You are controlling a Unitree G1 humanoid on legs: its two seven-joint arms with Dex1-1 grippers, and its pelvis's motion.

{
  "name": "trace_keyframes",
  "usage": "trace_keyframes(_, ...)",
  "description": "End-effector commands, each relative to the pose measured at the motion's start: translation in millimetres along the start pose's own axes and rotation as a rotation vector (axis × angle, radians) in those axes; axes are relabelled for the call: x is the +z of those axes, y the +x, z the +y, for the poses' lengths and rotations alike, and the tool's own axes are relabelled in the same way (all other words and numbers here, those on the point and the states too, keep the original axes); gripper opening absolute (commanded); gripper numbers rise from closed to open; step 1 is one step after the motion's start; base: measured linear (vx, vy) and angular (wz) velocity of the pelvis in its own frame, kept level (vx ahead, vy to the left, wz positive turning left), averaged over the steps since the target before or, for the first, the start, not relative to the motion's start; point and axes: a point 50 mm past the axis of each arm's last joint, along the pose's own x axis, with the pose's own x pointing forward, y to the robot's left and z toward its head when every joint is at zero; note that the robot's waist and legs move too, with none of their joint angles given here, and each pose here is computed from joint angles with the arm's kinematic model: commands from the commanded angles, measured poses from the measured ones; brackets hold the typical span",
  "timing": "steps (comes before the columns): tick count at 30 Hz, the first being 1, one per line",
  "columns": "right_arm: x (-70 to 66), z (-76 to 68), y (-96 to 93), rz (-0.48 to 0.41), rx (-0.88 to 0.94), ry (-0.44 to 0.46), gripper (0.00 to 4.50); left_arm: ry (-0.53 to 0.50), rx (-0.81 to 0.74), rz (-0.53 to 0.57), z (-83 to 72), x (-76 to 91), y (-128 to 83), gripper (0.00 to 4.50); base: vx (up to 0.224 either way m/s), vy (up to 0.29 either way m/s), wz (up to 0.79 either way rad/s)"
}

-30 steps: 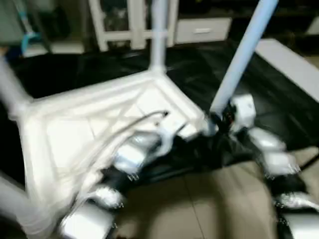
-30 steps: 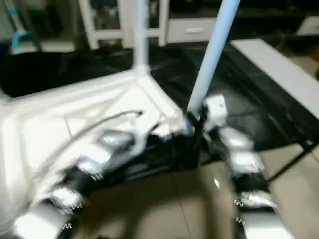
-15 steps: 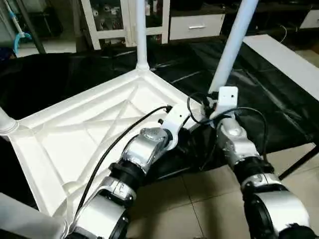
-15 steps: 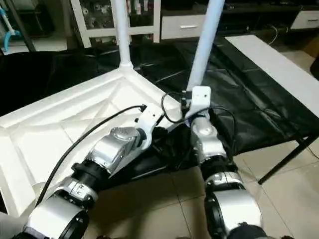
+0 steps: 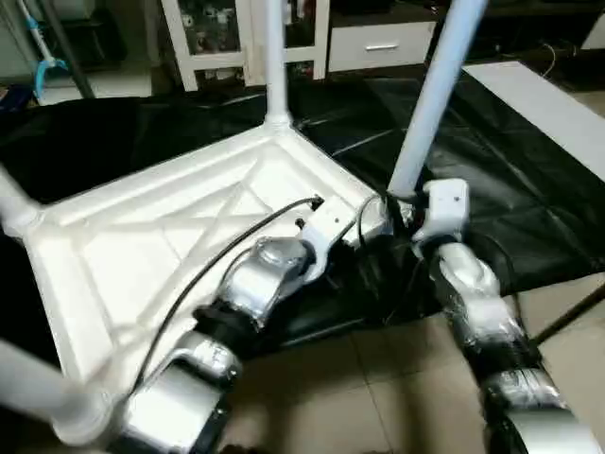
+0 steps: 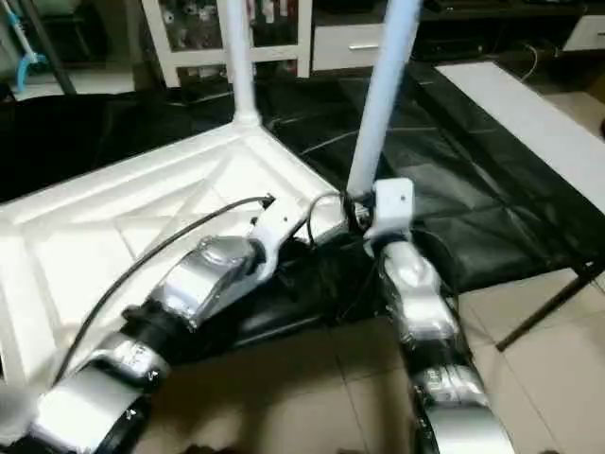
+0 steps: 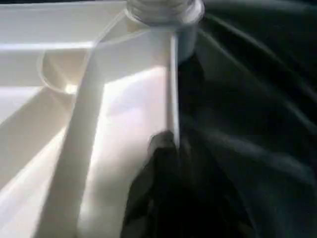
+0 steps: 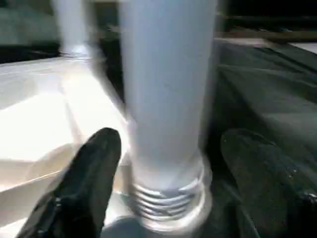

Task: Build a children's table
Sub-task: Rotate leg to tighten

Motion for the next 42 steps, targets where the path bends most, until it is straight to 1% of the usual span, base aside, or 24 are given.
trace_keyframes(1, 14.8, -6.1, -16.1, -0.022, 0.163, -0.034, 3.89, 0.153, -0.241, -0.029, -15.0, -8.9, -11, 0.00, 0.000, 0.000, 0.00)
trace_keyframes(2, 16.0, -11.6, -29.0, 0.011, 0.265, -0.081, 3.98, 0.200, -0.343, -0.013, -19.6, -17.5, -21, 0.00, 0.000, 0.000, 0.00)
trace_keyframes(3, 16.0, -11.9, -29.8, 0.014, 0.272, -0.084, 3.98, 0.202, -0.349, -0.011, -19.9, -18.1, -22, 0.00, 0.000, 0.000, 0.00)
trace_keyframes(5, 19.1, -16.6, -46.0, 0.059, 0.438, -0.155, 3.98, 0.198, -0.450, -0.032, -27.0, -21.9, -31, 0.00, 0.000, 0.000, 0.00)
trace_keyframes(6, 19.1, -16.6, -46.0, 0.059, 0.438, -0.155, 3.98, 0.198, -0.450, -0.032, -27.0, -21.9, -31, 0.00, 0.000, 0.000, 0.00)
trace_keyframes(7, 19.3, -18.2, -50.1, 0.076, 0.481, -0.168, 3.98, 0.199, -0.476, -0.044, -29.5, -21.6, -34, 0.00, 0.000, 0.000, 0.00)
trace_keyframes(8, 19.9, -23.2, -55.3, 0.103, 0.533, -0.186, 3.98, 0.211, -0.501, -0.057, -31.9, -20.9, -36, 0.00, 0.000, 0.000, 0.00)
trace_keyframes(9, 20.6, -26.5, -58.1, 0.119, 0.561, -0.194, 3.98, 0.222, -0.514, -0.064, -32.9, -20.5, -37, 0.00, 0.000, 0.000, 0.00)
trace_keyframes(12, 22.9, -30.1, -60.6, 0.135, 0.601, -0.199, 3.98, 0.232, -0.520, -0.065, -32.5, -21.0, -38, 0.00, 0.000, 0.000, 0.00)
trace_keyframes(13, 25.5, -31.8, -61.6, 0.154, 0.664, -0.200, 3.98, 0.243, -0.513, -0.061, -29.8, -21.7, -39, 0.00, 0.000, 0.000, 0.00)
trace_keyframes(17, 27.5, -36.1, -62.1, 0.201, 0.765, -0.200, 3.98, 0.250, -0.491, -0.059, -26.1, -20.6, -38, 0.00, 0.000, 0.000, 0.00)
trace_keyframes(18, 27.6, -36.8, -62.1, 0.210, 0.783, -0.191, 3.73, 0.251, -0.487, -0.059, -25.7, -20.2, -38, 0.00, 0.000, 0.000, 0.00)
trace_keyframes(21, 27.3, -39.5, -62.4, 0.240, 0.827, -0.176, 3.62, 0.252, -0.484, -0.058, -25.3, -19.8, -37, 0.00, 0.000, 0.000, 0.00)
trace_keyframes(24, 27.3, -41.9, -62.7, 0.257, 0.842, -0.183, 3.26, 0.254, -0.479, -0.054, -25.0, -20.2, -37, 0.00, 0.000, 0.000, 0.00)
trace_keyframes(28, 29.8, -45.3, -64.5, 0.276, 0.873, -0.186, 3.17, 0.259, -0.469, -0.047, -23.7, -21.6, -36, 0.00, 0.000, 0.000, 0.00)
trace_keyframes(30, 30.4, -46.7, -65.6, 0.284, 0.881, -0.184, 2.89, 0.260, -0.469, -0.044, -23.5, -22.2, -36, 0.00, 0.000, 0.000, 0.00)
trace_keyframes(33, 30.8, -49.3, -66.8, 0.298, 0.895, -0.174, 2.69, 0.259, -0.474, -0.038, -23.6, -23.2, -37, 0.00, 0.000, 0.000, 0.00)
trace_keyframes(35, 29.9, -49.2, -66.6, 0.303, 0.897, -0.169, 2.43, 0.260, -0.476, -0.037, -23.8, -23.5, -37, 0.00, 0.000, 0.000, 0.00)
trace_keyframes(38, 27.9, -48.3, -65.9, 0.308, 0.901, -0.159, 2.36, 0.262, -0.478, -0.035, -24.0, -23.8, -37, 0.00, 0.000, 0.000, 0.00)
trace_keyframes(40, 26.7, -47.7, -65.3, 0.309, 0.902, -0.157, 2.12, 0.263, -0.479, -0.034, -24.1, -24.0, -37, 0.00, 0.000, 0.000, 0.00)
trace_keyframes(42, 25.8, -47.3, -63.8, 0.307, 0.897, -0.155, 2.00, 0.262, -0.481, -0.033, -24.3, -24.3, -37, 0.00, 0.000, 0.000, 0.00)
